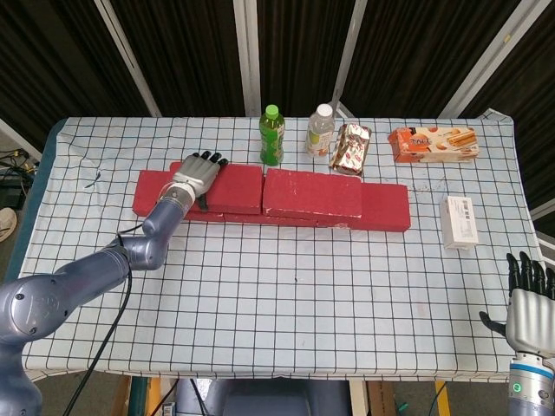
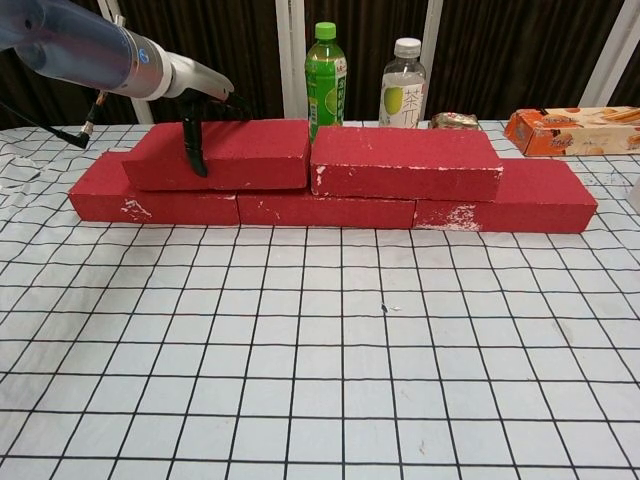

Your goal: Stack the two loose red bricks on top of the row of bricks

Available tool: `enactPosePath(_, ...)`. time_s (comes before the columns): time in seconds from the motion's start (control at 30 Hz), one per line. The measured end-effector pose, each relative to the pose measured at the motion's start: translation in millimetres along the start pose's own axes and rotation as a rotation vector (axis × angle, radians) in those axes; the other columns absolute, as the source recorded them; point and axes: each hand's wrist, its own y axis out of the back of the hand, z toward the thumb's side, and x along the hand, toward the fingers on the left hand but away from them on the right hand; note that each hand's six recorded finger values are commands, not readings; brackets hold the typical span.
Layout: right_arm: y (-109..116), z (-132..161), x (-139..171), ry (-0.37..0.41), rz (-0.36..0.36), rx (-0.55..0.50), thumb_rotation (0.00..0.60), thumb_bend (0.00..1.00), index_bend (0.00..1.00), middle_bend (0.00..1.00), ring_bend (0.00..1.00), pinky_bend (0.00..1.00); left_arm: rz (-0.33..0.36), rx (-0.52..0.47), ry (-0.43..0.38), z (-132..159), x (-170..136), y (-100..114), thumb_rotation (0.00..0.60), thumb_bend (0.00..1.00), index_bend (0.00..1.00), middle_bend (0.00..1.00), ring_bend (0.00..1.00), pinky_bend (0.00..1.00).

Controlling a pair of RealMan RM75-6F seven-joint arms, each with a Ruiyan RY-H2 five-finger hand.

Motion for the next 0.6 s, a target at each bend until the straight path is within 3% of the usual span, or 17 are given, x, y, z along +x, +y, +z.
enactPosePath(0.6,0.1,-0.5,0.2,-0.006,-0.002,0.003,0.600,0.15,0.04,0.01,0.00,0.00,-0.006,-0.007,0.002,2.1,-2.5,1.6,0.600,0.00,0.05,0.00,0.00,0.09)
